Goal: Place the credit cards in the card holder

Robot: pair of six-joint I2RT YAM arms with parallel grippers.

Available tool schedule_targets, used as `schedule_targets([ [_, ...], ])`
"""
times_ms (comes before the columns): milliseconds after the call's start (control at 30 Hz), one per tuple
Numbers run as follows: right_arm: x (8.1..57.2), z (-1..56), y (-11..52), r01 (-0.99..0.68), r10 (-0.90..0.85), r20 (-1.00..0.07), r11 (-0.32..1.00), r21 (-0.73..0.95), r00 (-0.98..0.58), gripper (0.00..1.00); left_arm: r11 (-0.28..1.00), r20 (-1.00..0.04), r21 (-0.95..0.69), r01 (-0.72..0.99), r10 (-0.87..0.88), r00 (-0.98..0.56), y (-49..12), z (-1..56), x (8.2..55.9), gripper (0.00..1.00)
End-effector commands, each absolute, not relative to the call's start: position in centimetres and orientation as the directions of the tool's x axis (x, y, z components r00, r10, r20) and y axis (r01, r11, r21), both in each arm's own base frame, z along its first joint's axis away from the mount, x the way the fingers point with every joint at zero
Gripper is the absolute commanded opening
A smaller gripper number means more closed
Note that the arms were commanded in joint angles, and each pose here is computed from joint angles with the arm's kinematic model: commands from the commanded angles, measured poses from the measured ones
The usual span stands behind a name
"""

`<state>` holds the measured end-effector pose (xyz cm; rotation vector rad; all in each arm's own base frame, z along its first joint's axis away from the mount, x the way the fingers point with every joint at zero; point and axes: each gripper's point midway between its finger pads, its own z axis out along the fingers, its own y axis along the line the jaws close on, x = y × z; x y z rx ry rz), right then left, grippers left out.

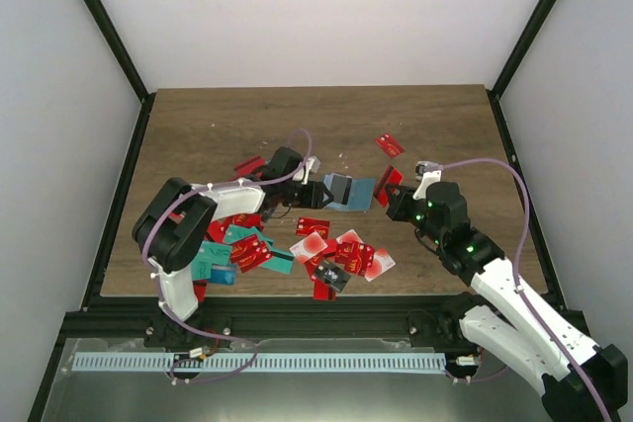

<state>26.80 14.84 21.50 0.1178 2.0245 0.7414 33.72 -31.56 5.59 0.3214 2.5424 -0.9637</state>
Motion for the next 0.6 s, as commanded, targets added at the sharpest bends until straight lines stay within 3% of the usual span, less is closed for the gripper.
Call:
schedule_targets([
  [0, 27.3, 22.3, 14.4, -0.204, 0.377, -0.766, 0.816, 0.540, -0.520, 0.01, 0.688, -0.458, -0.608, 0.395, 0.103, -0.883, -32.8, 6.5, 34.0, 0.59],
  [567, 27.5, 23.8, 14.2, -0.216, 0.380, -0.785, 0.820, 0.531, -0.489, 0.01, 0.663, -0.415, -0.651, 0.371, 0.098, -0.905, -34.9, 5.4, 34.8, 0.54],
])
